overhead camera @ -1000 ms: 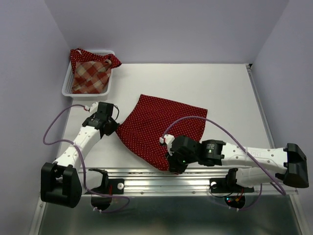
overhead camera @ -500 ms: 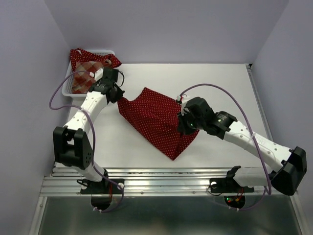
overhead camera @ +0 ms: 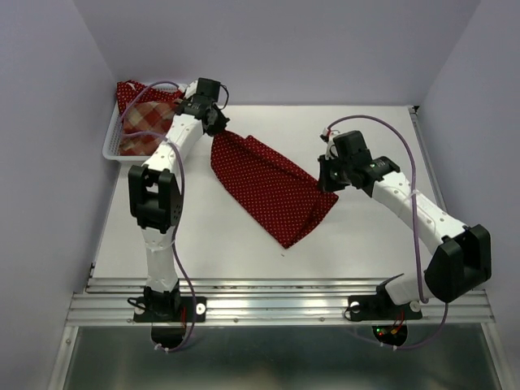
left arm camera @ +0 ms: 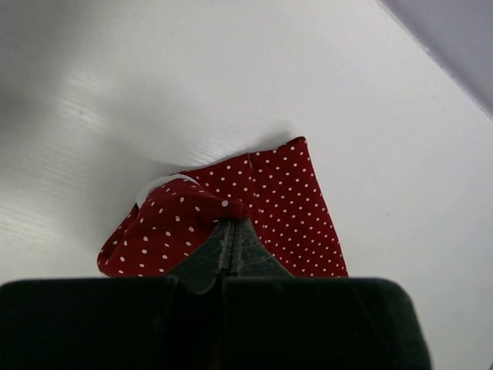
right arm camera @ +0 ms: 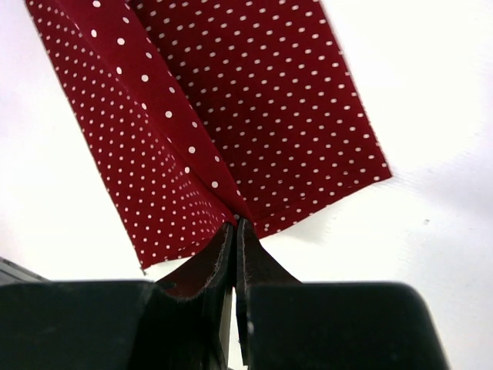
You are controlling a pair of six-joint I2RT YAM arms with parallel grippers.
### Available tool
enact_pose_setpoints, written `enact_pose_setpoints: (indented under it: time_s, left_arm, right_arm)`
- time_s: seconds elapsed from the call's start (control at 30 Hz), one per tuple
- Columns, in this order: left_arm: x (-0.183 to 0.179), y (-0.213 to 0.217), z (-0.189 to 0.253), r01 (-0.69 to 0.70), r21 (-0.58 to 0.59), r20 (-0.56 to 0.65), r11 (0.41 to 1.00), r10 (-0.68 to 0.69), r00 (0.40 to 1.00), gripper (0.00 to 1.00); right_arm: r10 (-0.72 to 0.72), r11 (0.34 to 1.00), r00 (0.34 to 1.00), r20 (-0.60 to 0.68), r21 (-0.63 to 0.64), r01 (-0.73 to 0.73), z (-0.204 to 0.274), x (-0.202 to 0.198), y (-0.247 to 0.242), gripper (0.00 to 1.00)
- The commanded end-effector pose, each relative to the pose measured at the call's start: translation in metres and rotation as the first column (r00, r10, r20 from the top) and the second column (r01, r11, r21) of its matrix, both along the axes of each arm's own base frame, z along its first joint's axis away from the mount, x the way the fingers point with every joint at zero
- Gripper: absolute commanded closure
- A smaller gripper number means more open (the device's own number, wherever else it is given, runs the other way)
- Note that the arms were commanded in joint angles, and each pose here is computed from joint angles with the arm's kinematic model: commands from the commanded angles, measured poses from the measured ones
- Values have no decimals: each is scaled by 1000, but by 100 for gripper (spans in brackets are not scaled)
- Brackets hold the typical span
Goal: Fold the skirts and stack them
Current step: Fold the skirt
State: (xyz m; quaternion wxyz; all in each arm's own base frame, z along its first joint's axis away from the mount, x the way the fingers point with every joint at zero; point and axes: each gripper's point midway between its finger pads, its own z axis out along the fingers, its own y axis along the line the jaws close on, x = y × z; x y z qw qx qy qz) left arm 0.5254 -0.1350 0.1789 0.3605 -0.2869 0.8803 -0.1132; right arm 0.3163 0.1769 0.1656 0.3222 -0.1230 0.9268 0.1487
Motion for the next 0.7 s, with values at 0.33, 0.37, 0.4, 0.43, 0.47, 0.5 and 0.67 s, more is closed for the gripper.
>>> enact_pose_setpoints:
  time_s: [0.33,0.37,0.4,0.43,0.47,0.5,0.67]
  left_arm:
    - [76,-66,3,151,-43,170,988,-142,975,100]
    - [81,-72,-7,159,-42,166,986,-150,975,100]
    - [83,-74,-11,162,-41,165,986,-153,974,100]
    - [88,-76,-13,164,-43,178,986,-154,972,100]
    - [93,-80,-21,166,-46,187,985,-155,970,100]
    - [95,-82,-26,168,-48,189,985,-156,970,100]
    - [107,-104,-46,221,-60,222,973,-203,954,100]
  right_arm:
    - [-20,999,998,-54,47,23,-9,20,-10,99]
    - [-26,999,997,-71,45,30,-15,22,-12,99]
    - [-25,999,997,-78,41,29,-18,23,-12,99]
    - [-41,999,995,-89,31,43,-23,25,-17,99]
    - [-69,997,992,-109,13,71,-32,28,-23,99]
    - [-72,997,990,-119,9,73,-37,29,-23,99]
    - [-136,991,978,-161,-9,136,-57,40,-35,99]
